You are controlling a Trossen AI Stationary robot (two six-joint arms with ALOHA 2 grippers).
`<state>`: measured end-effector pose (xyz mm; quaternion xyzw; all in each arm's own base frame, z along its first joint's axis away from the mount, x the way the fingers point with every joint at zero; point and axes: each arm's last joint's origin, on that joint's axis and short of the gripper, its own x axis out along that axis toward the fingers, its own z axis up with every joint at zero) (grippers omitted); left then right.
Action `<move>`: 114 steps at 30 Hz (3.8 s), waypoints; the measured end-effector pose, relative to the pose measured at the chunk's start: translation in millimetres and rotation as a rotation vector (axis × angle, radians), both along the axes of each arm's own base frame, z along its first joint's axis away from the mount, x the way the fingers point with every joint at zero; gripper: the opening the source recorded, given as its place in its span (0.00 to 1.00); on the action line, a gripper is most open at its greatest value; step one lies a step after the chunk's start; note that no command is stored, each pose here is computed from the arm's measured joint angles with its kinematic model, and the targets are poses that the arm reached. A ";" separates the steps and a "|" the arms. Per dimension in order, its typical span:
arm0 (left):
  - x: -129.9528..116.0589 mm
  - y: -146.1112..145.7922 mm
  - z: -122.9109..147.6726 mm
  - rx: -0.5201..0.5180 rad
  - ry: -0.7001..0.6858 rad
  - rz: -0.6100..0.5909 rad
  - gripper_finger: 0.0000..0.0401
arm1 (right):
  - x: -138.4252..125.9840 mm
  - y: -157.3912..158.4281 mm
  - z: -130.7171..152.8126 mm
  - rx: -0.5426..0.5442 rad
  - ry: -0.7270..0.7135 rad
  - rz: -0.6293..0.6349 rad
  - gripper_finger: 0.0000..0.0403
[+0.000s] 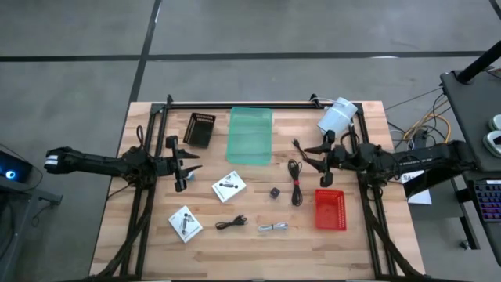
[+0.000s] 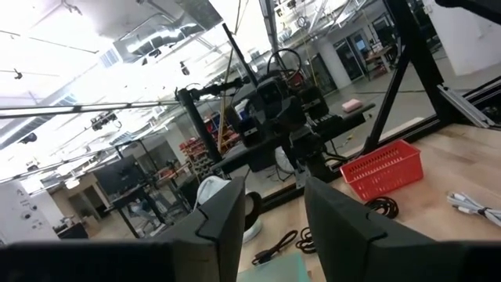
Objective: Pick and place items into bin
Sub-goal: Put the top black charger cable into the green bin
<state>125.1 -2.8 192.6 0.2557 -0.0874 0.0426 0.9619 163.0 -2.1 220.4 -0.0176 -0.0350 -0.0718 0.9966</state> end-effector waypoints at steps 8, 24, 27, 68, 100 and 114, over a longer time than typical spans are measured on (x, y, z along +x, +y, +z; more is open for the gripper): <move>0.0 0.0 0.0 0.000 0.000 0.000 0.30 | 29.2 0.4 23.2 -0.019 0.058 -0.001 0.34; 0.0 0.0 0.1 0.000 -0.001 0.000 0.30 | 76.9 -0.2 40.5 0.062 0.501 -0.061 0.29; 0.0 0.0 0.1 0.000 -0.001 0.000 0.30 | 83.4 -1.7 41.1 0.061 0.510 -0.122 0.28; 0.0 0.3 0.2 -0.001 -0.002 0.009 0.30 | 61.8 -11.5 -25.0 0.039 0.744 -0.500 0.28; 0.0 0.3 0.2 -0.001 -0.002 0.009 0.30 | 31.3 -35.5 -77.8 0.090 0.648 -0.639 0.27; 0.0 0.3 0.1 -0.001 -0.001 0.009 0.30 | 32.4 -35.7 -76.4 0.033 0.658 -0.620 0.23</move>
